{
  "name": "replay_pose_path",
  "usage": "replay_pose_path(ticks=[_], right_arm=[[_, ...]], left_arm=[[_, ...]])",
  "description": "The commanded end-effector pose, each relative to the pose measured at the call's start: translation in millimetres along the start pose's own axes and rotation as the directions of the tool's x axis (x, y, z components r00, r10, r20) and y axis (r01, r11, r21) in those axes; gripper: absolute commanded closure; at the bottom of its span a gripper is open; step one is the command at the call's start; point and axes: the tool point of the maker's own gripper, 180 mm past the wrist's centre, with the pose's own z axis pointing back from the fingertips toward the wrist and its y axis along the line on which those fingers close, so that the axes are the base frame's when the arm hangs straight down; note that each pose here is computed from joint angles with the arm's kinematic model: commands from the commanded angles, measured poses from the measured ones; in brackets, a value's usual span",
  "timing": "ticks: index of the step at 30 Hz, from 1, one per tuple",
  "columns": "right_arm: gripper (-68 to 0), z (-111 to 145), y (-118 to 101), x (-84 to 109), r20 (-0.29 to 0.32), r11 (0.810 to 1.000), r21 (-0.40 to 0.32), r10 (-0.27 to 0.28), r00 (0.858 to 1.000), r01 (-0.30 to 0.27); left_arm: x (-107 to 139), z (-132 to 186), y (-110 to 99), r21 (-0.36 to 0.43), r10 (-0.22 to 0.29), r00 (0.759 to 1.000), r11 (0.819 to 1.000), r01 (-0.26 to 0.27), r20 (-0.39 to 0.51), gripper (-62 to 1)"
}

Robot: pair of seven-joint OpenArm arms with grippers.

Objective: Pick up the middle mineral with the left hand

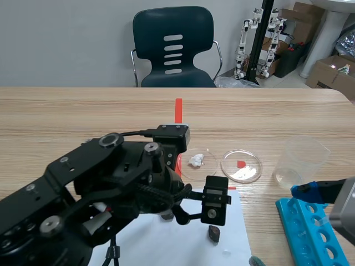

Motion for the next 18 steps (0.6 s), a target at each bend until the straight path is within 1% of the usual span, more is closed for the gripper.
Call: replay_pose_path(ticks=[1,4,6,12,14,18], right_arm=[[-60.8,0.2,-1.4,9.7,0.032,1.0,-0.006,-0.001,1.0,0.001],[-60.8,0.2,-1.4,9.7,0.032,1.0,-0.006,-0.001,1.0,0.001],[-60.8,0.2,-1.4,9.7,0.032,1.0,-0.006,-0.001,1.0,0.001],[-60.8,0.2,-1.4,9.7,0.032,1.0,-0.006,-0.001,1.0,0.001],[-60.8,0.2,-1.4,9.7,0.032,1.0,-0.006,-0.001,1.0,0.001],[-60.8,0.2,-1.4,9.7,0.032,1.0,-0.006,-0.001,1.0,0.001]], left_arm=[[4.7,-1.0,-0.2,0.01,-0.006,1.0,1.0,0.006,-0.003,-61.1],[-0.1,-11.8,5.8,0.043,-0.009,0.998,0.999,0.011,-0.055,-61.1],[-0.3,-17.6,7.1,0.055,-0.007,0.998,0.998,0.011,-0.07,-61.1],[2.4,-29.9,9.8,0.085,-0.004,0.996,0.996,0.012,-0.094,-61.1],[3.0,-33.0,12.8,0.104,0.011,0.995,0.995,-0.001,-0.101,-61.1],[2.2,-38.4,14.0,0.116,0.014,0.993,0.993,0.0,-0.118,-61.1]])
